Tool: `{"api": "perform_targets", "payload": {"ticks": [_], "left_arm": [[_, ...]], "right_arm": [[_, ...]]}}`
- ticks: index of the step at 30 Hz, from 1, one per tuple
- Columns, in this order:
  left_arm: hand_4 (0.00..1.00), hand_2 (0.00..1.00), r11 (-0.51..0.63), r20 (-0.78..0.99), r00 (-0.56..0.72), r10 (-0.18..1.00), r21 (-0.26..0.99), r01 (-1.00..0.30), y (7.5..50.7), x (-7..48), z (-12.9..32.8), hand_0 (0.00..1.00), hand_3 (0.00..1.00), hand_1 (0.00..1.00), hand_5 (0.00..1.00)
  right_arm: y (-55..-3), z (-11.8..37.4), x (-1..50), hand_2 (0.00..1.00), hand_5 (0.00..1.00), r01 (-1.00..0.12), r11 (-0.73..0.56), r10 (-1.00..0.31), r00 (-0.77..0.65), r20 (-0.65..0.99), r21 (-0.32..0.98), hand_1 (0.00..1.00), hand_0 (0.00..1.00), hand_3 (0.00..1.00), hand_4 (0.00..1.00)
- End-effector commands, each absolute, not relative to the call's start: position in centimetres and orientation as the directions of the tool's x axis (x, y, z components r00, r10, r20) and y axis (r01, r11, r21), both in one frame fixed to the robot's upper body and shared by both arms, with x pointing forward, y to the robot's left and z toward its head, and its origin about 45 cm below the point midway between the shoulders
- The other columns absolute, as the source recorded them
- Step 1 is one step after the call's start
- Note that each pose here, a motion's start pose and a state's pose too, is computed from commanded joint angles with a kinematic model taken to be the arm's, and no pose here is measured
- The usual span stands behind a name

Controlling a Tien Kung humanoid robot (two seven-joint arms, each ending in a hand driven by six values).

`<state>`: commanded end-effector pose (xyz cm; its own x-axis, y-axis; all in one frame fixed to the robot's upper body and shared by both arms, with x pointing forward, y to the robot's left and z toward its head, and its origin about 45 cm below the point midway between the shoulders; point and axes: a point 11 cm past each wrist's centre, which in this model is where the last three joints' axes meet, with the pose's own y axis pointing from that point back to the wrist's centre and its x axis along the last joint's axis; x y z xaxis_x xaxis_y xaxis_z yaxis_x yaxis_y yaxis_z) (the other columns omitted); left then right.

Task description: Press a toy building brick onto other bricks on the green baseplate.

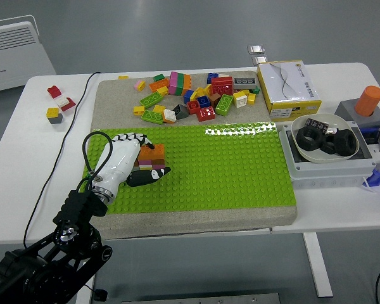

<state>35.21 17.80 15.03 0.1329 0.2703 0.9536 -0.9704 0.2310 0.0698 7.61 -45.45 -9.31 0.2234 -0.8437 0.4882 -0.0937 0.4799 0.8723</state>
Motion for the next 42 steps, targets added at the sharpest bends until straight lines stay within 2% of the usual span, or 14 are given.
{"api": "perform_targets", "payload": {"ticks": [42], "left_arm": [[0.934,0.834,0.212,0.951,0.176,0.254,0.123,-0.969,18.4,34.6,13.9,0.885,0.58,0.886,0.645]], "right_arm": [[-45.5,-9.3,7.5,0.746,0.998,-0.094,0.479,-0.844,0.223,0.488,0.873,0.678,0.753,0.792,0.888]]}}
